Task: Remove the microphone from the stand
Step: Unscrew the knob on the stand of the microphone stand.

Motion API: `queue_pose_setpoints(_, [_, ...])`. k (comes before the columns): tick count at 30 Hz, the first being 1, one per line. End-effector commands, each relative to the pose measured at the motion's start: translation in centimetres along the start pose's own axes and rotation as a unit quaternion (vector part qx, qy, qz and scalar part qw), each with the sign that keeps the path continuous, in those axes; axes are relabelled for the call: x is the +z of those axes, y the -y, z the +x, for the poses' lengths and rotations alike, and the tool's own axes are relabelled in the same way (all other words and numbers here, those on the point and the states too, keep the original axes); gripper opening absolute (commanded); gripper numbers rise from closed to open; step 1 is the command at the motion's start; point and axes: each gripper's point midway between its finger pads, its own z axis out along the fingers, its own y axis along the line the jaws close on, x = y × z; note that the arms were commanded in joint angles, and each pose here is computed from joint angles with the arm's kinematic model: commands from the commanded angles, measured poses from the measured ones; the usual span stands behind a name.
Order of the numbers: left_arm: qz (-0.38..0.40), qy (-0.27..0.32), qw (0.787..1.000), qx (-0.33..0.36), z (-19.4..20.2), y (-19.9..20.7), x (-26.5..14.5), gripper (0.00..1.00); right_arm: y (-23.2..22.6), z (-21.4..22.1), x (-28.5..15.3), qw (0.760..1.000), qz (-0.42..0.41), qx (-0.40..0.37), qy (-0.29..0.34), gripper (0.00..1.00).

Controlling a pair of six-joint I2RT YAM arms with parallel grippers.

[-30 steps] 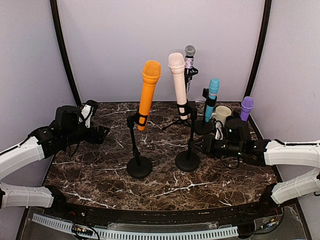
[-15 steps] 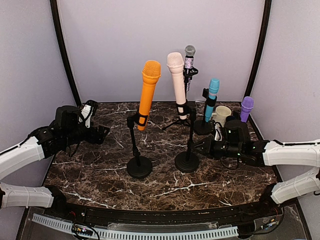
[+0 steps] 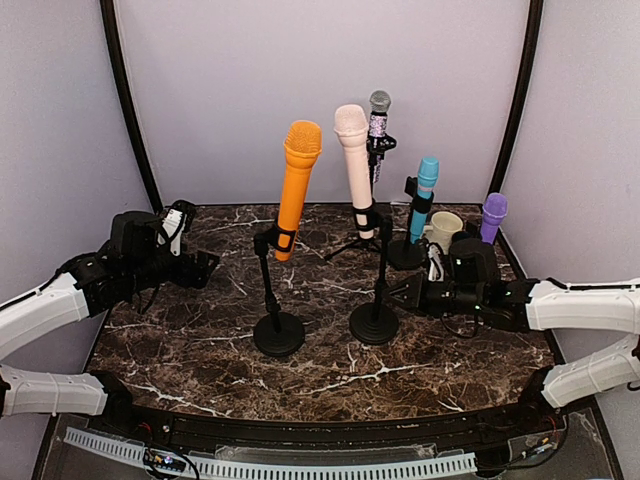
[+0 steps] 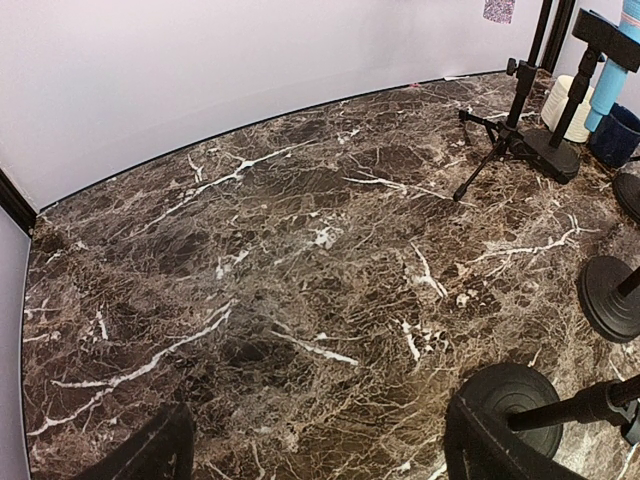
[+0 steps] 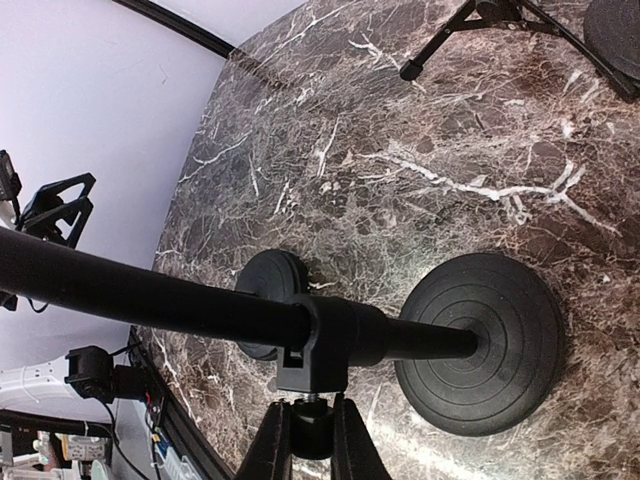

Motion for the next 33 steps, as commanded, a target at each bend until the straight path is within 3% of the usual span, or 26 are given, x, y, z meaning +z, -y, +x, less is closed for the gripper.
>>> queue_pose_setpoints(1, [-0.005, 0.013, 1.0, -0.003, -0.7, -0.4, -0.4, 0.89, 1.3, -0.7, -0.5, 0.998, 0.053, -0.041, 0.006, 0.0])
queue_pose_setpoints(16, [-0.007, 0.011, 1.0, -0.003, -0.7, -0.4, -0.3, 0.89, 2.0, -0.8, -0.8, 0.971, 0.195, -0.139, 0.001, 0.0])
queue_pose_setpoints(24, [-0.009, 0.008, 1.0, -0.003, -0.5, -0.5, -0.3, 0.88, 2.6, 0.5, 0.1, 0.942, 0.287, -0.174, 0.006, 0.0])
queue_pose_setpoints(33, [-0.011, 0.01, 1.0, -0.003, -0.6, -0.6, -0.4, 0.89, 1.2, 0.9, 0.8, 0.938, 0.295, -0.18, 0.016, 0.0])
